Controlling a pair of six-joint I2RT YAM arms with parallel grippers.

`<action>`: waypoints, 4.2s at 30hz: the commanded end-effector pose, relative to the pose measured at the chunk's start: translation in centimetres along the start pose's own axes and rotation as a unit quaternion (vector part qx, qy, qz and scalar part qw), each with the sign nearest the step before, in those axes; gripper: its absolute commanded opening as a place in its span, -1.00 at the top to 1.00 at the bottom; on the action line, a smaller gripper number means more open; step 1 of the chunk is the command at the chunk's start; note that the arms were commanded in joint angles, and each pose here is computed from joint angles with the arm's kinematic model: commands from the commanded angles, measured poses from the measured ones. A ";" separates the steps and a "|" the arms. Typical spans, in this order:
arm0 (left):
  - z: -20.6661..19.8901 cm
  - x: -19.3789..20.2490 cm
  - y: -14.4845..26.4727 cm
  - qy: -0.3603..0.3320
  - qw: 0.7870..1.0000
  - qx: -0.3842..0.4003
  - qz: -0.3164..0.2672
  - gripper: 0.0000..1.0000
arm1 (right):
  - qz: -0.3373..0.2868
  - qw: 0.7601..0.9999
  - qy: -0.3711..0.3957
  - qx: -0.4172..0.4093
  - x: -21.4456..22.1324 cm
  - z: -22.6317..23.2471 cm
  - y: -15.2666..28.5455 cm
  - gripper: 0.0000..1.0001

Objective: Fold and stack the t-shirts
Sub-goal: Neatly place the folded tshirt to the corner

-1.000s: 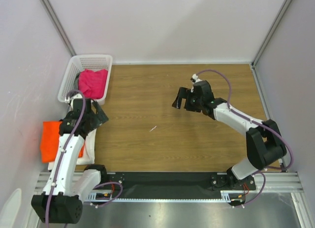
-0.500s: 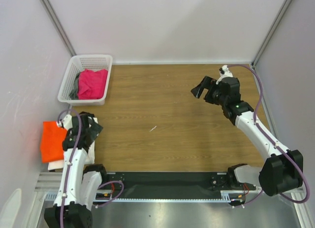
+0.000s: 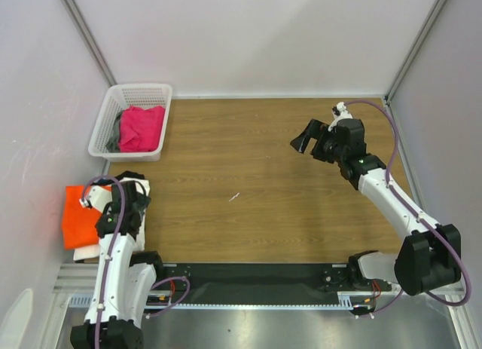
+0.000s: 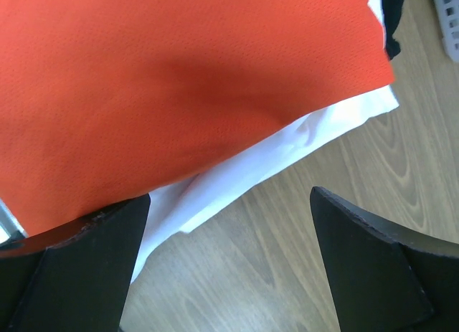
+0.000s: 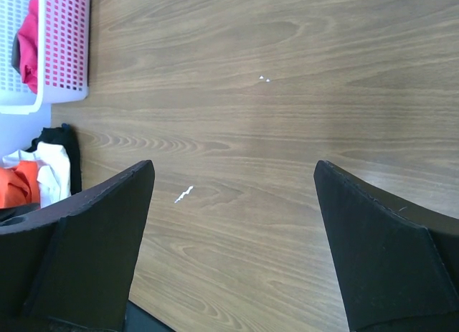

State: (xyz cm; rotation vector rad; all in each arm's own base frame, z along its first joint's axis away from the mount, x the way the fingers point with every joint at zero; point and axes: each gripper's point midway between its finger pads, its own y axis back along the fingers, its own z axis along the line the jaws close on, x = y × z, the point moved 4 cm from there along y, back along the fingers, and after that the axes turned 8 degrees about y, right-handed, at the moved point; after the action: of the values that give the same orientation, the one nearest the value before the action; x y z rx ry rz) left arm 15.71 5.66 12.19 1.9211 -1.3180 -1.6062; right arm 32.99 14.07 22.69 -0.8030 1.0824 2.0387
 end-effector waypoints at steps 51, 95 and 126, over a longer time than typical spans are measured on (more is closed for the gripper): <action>-14.7 -1.0 1.4 -0.240 0.933 0.265 0.048 -0.99 | -0.010 1.000 -0.014 0.015 -2.2 -0.1 -2.0 -1.00; -16.9 -14.7 14.8 -0.197 0.895 0.394 -0.062 -1.00 | -0.119 0.990 -0.021 0.077 -13.4 -1.8 5.8 -0.99; -15.3 1.0 12.4 -0.186 0.835 0.517 0.044 -1.00 | -0.156 0.982 -0.028 0.106 1.6 -6.5 10.7 -1.00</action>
State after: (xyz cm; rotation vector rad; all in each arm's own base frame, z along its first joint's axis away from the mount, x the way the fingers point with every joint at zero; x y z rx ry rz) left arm 23.56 -6.34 23.39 1.7790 -2.8405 -1.5088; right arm 24.87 3.79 22.56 -0.6921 1.1204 1.6372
